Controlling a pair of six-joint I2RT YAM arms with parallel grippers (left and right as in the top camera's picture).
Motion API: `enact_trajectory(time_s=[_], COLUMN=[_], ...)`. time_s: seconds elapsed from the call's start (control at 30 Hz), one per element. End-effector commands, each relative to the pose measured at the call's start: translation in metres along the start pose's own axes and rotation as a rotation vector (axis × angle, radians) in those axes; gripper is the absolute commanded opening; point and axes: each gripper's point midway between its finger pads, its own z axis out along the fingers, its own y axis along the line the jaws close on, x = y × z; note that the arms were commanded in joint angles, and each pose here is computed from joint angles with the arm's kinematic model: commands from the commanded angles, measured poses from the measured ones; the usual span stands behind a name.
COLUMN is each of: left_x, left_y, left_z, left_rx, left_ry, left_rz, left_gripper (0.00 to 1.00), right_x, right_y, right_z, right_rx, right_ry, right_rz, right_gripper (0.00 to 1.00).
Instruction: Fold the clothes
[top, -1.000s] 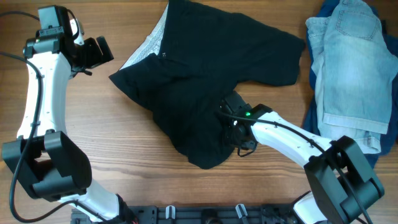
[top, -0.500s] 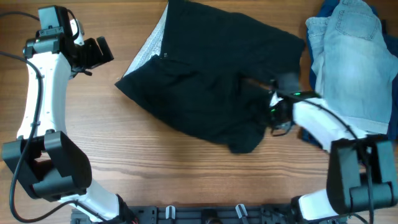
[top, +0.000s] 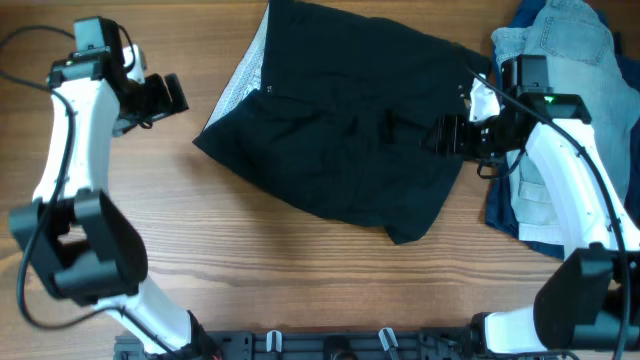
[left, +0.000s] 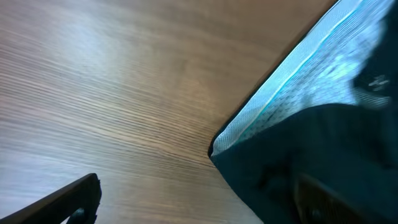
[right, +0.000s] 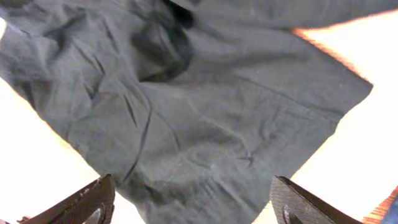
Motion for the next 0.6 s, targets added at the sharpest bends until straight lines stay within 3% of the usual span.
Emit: enact_trajectory(time_s=[0.0, 0.13, 0.23, 0.37, 0.57], left_x=[0.019, 0.028, 0.029, 0.028, 0.035], left_y=[-0.009, -0.009, -0.038, -0.046, -0.066], left_z=[0.044, 0.074, 0.079, 0.089, 0.096], left_rx=[0.067, 0.090, 0.273, 0.287, 0.292], left_ry=[0.131, 0.192, 0.192, 0.185, 0.196], left_rz=[0.015, 0.031, 0.137, 0.156, 0.205], left_gripper=[1.00, 1.00, 1.00, 0.98, 0.75], right_x=[-0.001, -0.001, -0.003, -0.005, -0.010], right_y=[0.008, 0.008, 0.008, 0.008, 0.006], right_z=[-0.010, -0.010, -0.010, -0.010, -0.010], right_rx=[-0.019, -0.019, -0.020, -0.020, -0.008], right_ry=[-0.012, -0.013, -0.023, -0.029, -0.049], right_rz=[-0.032, -0.032, -0.027, -0.029, 0.023], right_gripper=[0.82, 0.83, 0.83, 0.83, 0.83])
